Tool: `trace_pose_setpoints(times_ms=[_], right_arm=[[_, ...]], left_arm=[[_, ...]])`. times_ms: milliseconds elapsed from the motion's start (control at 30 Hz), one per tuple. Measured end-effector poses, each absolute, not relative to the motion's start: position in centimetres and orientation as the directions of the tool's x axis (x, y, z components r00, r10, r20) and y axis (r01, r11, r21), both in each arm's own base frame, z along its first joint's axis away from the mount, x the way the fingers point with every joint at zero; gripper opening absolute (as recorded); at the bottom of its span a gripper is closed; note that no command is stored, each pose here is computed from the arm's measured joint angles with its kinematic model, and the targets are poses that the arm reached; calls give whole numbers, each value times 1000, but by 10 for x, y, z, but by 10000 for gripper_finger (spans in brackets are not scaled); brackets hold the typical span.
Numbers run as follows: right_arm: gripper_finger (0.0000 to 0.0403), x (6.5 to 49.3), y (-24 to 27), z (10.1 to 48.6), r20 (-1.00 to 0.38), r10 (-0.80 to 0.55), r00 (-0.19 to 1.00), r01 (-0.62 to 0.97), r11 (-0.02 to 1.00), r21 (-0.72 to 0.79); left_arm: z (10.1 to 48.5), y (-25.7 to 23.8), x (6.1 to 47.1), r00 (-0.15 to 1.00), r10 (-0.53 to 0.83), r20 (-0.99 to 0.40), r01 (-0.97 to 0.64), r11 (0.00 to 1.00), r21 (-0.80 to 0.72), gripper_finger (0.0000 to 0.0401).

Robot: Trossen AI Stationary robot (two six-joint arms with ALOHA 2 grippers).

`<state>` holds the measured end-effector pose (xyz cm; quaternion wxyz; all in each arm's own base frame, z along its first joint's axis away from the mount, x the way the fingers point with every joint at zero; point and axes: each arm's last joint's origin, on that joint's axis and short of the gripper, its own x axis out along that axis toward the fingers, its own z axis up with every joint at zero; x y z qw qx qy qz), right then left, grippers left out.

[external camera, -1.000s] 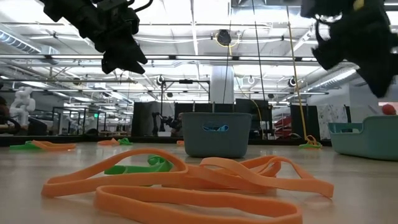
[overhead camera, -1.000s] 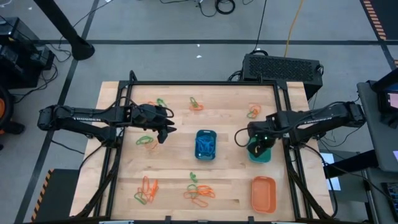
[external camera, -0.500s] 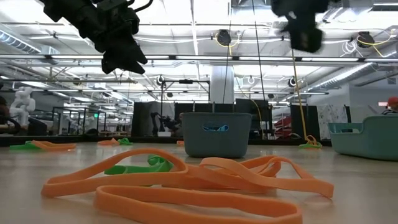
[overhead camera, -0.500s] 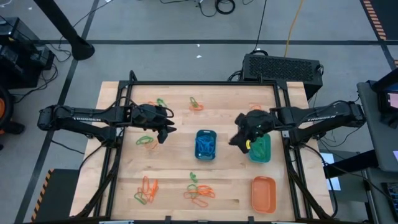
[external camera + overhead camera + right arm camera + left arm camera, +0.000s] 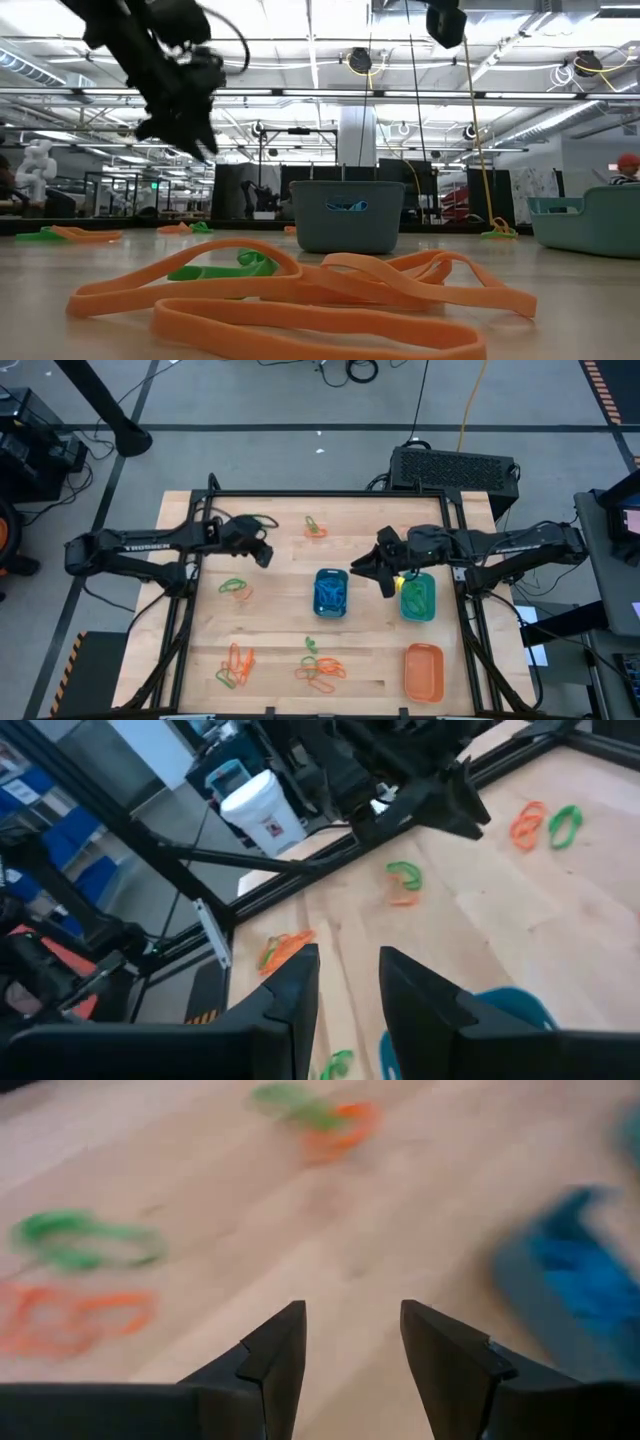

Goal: Sort rubber bands into baskets
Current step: Put the green rubberband into the light blue bin

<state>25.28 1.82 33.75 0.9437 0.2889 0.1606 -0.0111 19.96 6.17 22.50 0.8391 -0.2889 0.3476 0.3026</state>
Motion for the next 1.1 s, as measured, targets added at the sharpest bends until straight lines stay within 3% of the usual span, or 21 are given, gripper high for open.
trace_pose_setpoints(times_ms=[167,300,433,600,833,1100], right_arm=[[100,256,18,334,-328,65,943,127,837,532],[100,256,18,328,-372,66,926,151,839,523],[100,257,18,323,-414,65,908,176,837,517],[100,260,19,317,-441,64,895,178,856,486],[100,268,18,309,-468,57,882,176,881,438],[100,271,15,305,-489,48,871,180,895,409]], left_arm=[[207,91,195,444,324,-836,-776,605,-178,171],[189,95,195,394,160,-905,-759,613,-221,171],[174,84,190,243,30,-970,-763,624,-172,171],[165,73,183,49,59,-997,-762,648,1,171],[165,46,178,-77,13,-997,-723,688,65,171],[153,35,170,-112,-39,-993,-700,713,51,171]])
